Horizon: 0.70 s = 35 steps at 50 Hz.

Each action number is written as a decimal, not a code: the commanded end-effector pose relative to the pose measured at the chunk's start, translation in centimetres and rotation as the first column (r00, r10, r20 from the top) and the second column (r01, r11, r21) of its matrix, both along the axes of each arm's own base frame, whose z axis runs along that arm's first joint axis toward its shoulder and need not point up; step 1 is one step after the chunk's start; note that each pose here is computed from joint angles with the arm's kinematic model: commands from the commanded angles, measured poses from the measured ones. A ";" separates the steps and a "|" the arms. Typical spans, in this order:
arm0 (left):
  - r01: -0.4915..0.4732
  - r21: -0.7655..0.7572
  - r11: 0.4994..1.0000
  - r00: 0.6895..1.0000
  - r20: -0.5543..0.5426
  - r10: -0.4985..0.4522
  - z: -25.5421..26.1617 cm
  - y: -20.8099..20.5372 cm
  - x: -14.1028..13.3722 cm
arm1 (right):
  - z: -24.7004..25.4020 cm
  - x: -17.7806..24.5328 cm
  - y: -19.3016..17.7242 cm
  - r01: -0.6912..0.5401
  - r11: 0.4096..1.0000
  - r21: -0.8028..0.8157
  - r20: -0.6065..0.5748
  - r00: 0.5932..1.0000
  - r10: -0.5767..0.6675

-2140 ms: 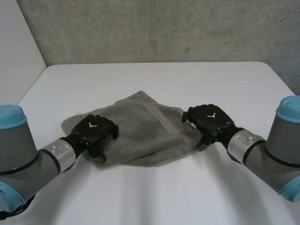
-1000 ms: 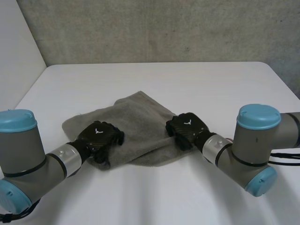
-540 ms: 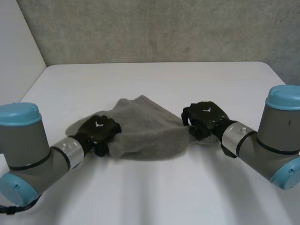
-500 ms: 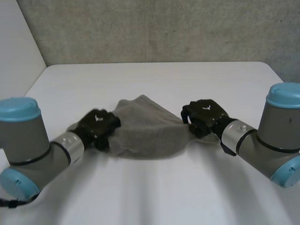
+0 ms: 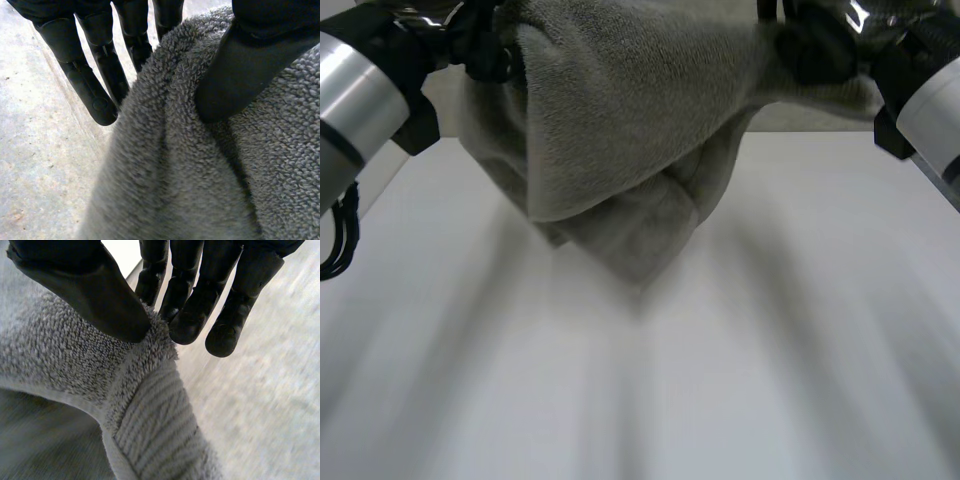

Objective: Fold the towel.

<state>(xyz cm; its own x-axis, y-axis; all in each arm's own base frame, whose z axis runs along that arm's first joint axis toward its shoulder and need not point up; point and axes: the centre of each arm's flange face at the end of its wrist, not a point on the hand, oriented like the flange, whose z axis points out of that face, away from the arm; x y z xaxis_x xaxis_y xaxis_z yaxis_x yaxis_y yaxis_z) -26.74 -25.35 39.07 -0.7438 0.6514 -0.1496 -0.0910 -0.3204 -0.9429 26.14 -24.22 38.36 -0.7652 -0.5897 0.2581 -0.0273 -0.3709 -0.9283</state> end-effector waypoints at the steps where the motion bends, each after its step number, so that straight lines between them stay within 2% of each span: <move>1: 0.055 0.103 0.993 0.997 0.042 -0.059 -2.4 1.1 1.0 | -2.9 -0.2 0.6 0.030 0.984 0.178 -0.215 0.977 0.009; 3: 0.111 0.202 0.973 0.989 0.077 -0.129 -4.5 1.8 0.8 | -4.4 -0.3 0.8 0.061 0.973 0.223 -0.332 0.943 0.017; 4: 0.112 0.203 0.973 0.989 0.077 -0.129 -4.5 1.8 0.8 | -4.4 -0.3 0.8 0.061 0.973 0.223 -0.332 0.943 0.017; 6: 0.147 0.291 0.945 0.979 0.095 -0.182 -6.4 2.0 0.6 | -5.2 -0.3 1.1 0.074 0.962 0.262 -0.397 0.917 0.038; 9: 0.147 0.340 0.929 0.974 0.116 -0.196 -8.8 0.7 0.1 | -6.4 0.0 0.2 0.086 0.952 0.293 -0.404 0.914 0.042; 15: 0.103 0.347 0.932 0.967 0.185 -0.175 -11.9 -2.7 -0.8 | -8.9 1.1 -2.0 0.089 0.946 0.311 -0.389 0.920 0.042; 17: 0.073 0.361 0.930 0.958 0.233 -0.166 -14.6 -4.9 -2.1 | -11.1 2.4 -3.0 0.075 0.940 0.333 -0.368 0.928 0.057; 20: 0.070 0.361 0.930 0.951 0.257 -0.171 -16.0 -5.8 -3.1 | -12.7 3.1 -3.3 0.073 0.931 0.357 -0.366 0.928 0.067; 22: 0.071 0.362 0.929 0.936 0.298 -0.188 -18.5 -6.8 -5.3 | -15.3 3.8 -4.0 0.109 0.916 0.386 -0.387 0.921 0.054; 23: 0.071 0.362 0.929 0.936 0.298 -0.188 -18.5 -6.8 -5.3 | -15.3 3.8 -4.0 0.109 0.916 0.386 -0.387 0.920 0.054; 25: 0.009 0.357 0.934 0.933 0.334 -0.136 -20.2 -8.3 -6.0 | -17.3 3.7 -4.6 0.181 0.900 0.397 -0.422 0.907 0.004; 26: 0.008 0.357 0.934 0.933 0.335 -0.136 -20.2 -8.3 -6.0 | -17.3 3.7 -4.6 0.181 0.900 0.397 -0.422 0.907 0.004; 28: -0.077 0.334 0.939 0.938 0.342 -0.045 -19.9 -9.5 -5.8 | -18.2 3.4 -5.3 0.241 0.893 0.379 -0.440 0.896 -0.054; 31: -0.113 0.325 0.939 0.939 0.344 -0.007 -19.5 -9.8 -5.6 | -18.4 3.2 -5.6 0.267 0.891 0.367 -0.444 0.892 -0.085; 33: -0.157 0.301 0.941 0.944 0.325 0.054 -17.7 -10.0 -4.9 | -18.3 2.6 -6.2 0.306 0.889 0.342 -0.440 0.888 -0.136; 35: -0.166 0.291 0.942 0.947 0.313 0.071 -16.6 -9.8 -4.5 | -18.5 2.5 -6.1 0.311 0.888 0.339 -0.440 0.887 -0.143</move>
